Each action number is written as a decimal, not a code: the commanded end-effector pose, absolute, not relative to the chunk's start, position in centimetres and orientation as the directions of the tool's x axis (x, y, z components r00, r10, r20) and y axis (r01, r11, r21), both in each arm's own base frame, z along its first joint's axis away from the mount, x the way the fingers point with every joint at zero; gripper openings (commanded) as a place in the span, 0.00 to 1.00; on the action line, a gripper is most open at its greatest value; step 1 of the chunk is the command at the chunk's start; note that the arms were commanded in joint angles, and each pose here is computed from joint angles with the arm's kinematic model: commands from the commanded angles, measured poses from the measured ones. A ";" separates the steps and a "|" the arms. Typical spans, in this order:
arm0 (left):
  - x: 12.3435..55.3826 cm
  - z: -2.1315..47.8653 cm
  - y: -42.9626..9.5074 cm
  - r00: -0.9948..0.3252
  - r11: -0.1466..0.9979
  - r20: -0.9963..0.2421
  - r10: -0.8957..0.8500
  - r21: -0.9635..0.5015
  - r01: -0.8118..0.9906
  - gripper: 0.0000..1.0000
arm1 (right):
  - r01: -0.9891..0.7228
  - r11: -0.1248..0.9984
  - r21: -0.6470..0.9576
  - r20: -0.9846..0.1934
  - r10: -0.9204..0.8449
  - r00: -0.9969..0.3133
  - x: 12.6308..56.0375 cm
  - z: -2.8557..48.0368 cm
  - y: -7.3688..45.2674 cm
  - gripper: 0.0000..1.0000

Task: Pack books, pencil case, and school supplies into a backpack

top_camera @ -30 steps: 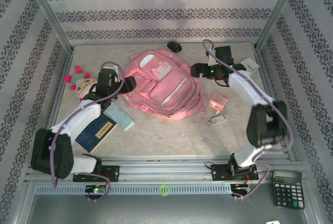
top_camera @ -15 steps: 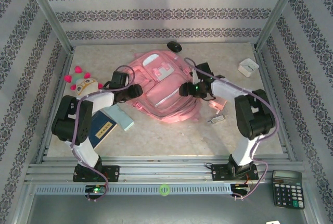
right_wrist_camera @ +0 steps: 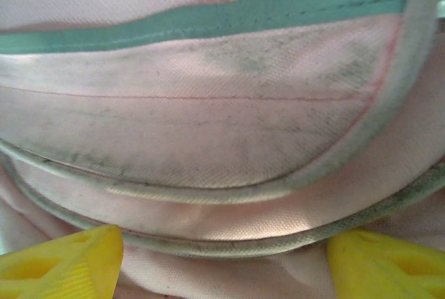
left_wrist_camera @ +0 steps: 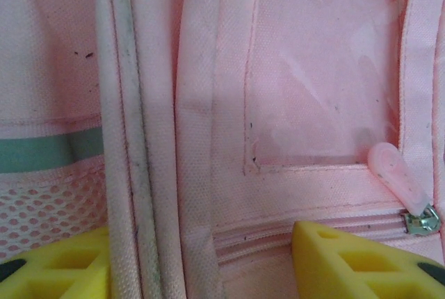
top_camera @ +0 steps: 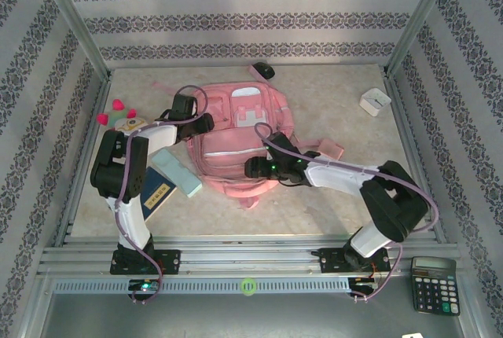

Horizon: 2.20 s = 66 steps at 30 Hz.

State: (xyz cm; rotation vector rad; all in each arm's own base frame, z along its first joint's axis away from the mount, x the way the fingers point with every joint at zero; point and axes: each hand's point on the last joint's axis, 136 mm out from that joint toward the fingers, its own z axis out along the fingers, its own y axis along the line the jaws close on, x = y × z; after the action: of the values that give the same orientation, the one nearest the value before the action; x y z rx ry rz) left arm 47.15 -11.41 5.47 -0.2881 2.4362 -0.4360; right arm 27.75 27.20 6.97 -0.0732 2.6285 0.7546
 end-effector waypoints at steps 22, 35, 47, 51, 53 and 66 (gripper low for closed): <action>43.3 3.3 -12.4 -0.849 0.944 -0.477 -0.225 -0.321 -0.070 0.52 | -0.056 0.872 0.486 -0.453 0.196 -0.870 40.3 8.4 19.6 0.61; 37.0 2.5 -13.4 -0.869 0.953 -0.453 -0.199 -0.296 -0.064 0.51 | -0.011 0.876 0.483 -0.402 0.211 -0.891 30.4 5.0 20.3 0.57; 37.9 20.8 -16.7 -0.496 0.892 -0.838 0.228 -0.024 0.451 0.65 | -0.209 0.842 0.497 -0.672 0.222 -0.707 32.0 20.5 14.9 0.76; 31.2 21.4 -22.5 -0.210 0.547 -0.840 0.500 0.119 0.829 0.64 | -0.277 0.826 0.491 -0.720 0.206 -0.662 29.1 20.8 14.5 0.76; 28.1 19.5 -24.5 -0.075 0.372 -0.795 0.602 0.197 0.907 0.63 | -0.273 0.827 0.492 -0.722 0.212 -0.658 27.9 20.0 14.0 0.76; 25.3 8.5 -31.9 0.059 0.122 -0.611 0.789 0.249 0.961 0.71 | -0.221 0.842 0.492 -0.702 0.233 -0.673 26.0 16.2 12.7 0.77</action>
State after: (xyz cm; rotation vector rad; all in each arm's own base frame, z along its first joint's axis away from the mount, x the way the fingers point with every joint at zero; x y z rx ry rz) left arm 24.43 -30.11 7.13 1.6854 1.8526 -0.3593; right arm 25.94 12.79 16.04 0.0205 2.2216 0.7154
